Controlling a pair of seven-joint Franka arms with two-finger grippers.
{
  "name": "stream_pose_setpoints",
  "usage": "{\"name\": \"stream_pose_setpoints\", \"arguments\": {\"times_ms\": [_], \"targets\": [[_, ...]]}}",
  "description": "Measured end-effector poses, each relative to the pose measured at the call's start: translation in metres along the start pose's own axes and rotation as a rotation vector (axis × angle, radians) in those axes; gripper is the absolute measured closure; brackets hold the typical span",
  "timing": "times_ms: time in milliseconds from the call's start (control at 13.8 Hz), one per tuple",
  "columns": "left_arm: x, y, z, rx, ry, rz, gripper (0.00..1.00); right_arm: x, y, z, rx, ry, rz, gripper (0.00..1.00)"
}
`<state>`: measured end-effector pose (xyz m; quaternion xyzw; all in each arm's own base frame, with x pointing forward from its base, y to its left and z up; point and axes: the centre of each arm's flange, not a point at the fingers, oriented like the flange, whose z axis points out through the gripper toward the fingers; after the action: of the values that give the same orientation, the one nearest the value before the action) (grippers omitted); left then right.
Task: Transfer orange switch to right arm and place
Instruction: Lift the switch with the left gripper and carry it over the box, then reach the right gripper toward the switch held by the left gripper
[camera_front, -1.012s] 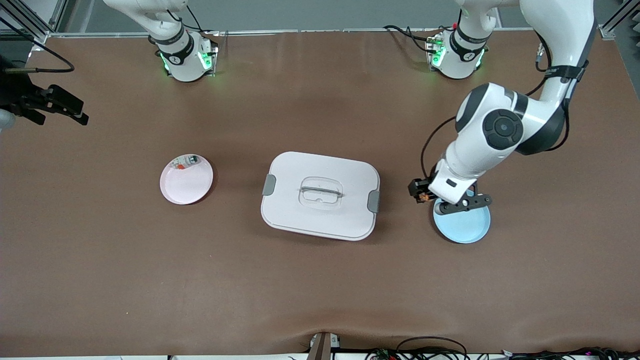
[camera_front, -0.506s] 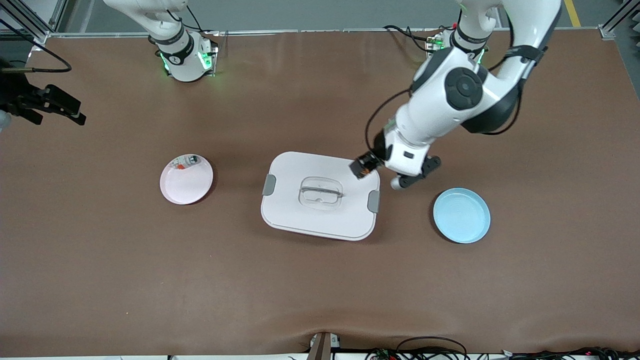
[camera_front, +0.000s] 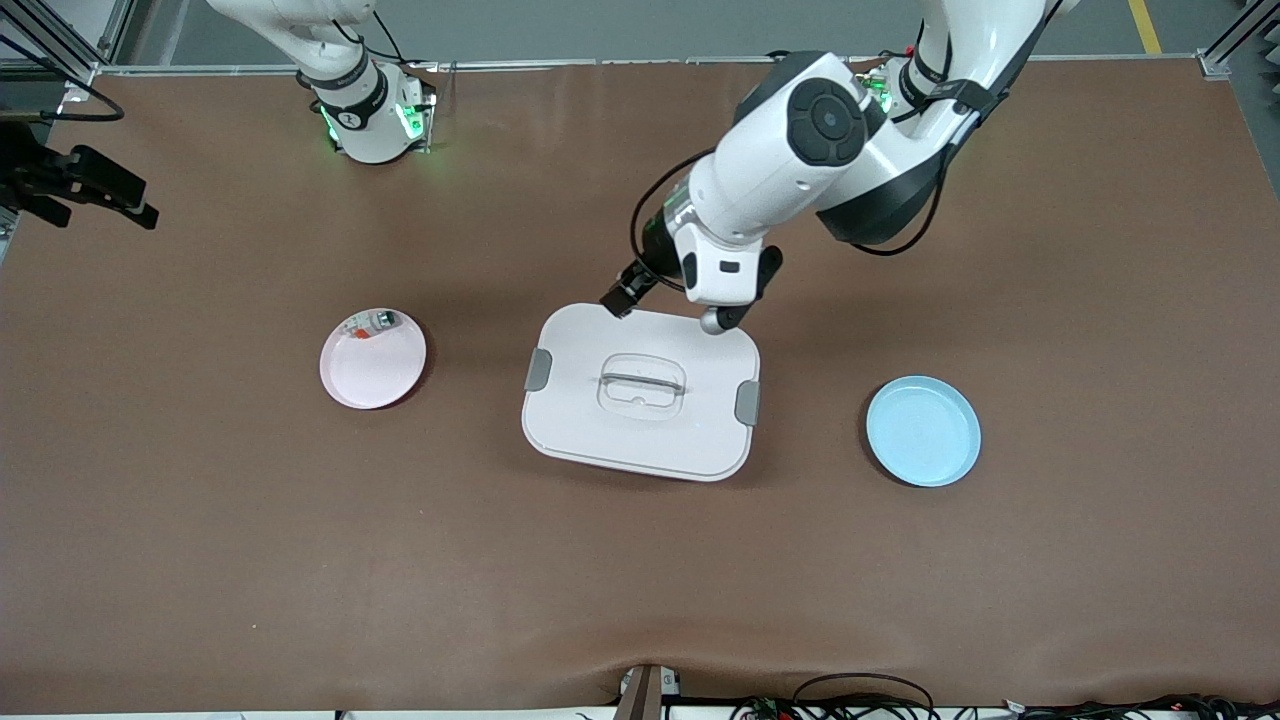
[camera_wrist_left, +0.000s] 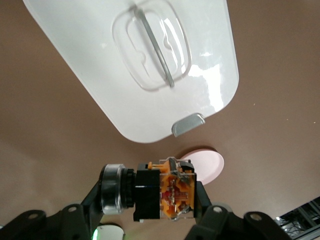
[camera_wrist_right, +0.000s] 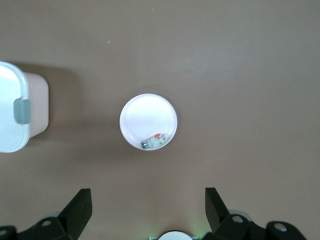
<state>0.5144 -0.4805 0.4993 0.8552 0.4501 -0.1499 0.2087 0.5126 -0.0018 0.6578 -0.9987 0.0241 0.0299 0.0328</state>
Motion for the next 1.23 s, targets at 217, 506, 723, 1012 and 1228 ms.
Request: {"name": "stream_pose_setpoints", "arguments": {"times_ms": [217,506,723,1012,1228], "targets": [[-0.009,0.010,0.007,-0.013,-0.029,-0.072,0.28,0.001,-0.026,0.015,0.123,-0.036,-0.034,0.00],[-0.024,0.014,0.012,-0.053,-0.052,-0.112,0.28,0.014,-0.049,0.070,0.396,-0.030,0.014,0.00],[-0.033,0.012,0.018,-0.044,-0.056,-0.110,0.28,0.005,-0.074,0.108,0.590,0.017,0.093,0.00],[-0.033,0.011,0.024,-0.035,-0.059,-0.112,0.28,-0.025,-0.134,0.135,0.707,0.121,0.154,0.00],[-0.031,0.012,0.027,-0.032,-0.060,-0.115,0.28,-0.043,-0.187,0.152,0.751,0.205,0.217,0.00]]}}
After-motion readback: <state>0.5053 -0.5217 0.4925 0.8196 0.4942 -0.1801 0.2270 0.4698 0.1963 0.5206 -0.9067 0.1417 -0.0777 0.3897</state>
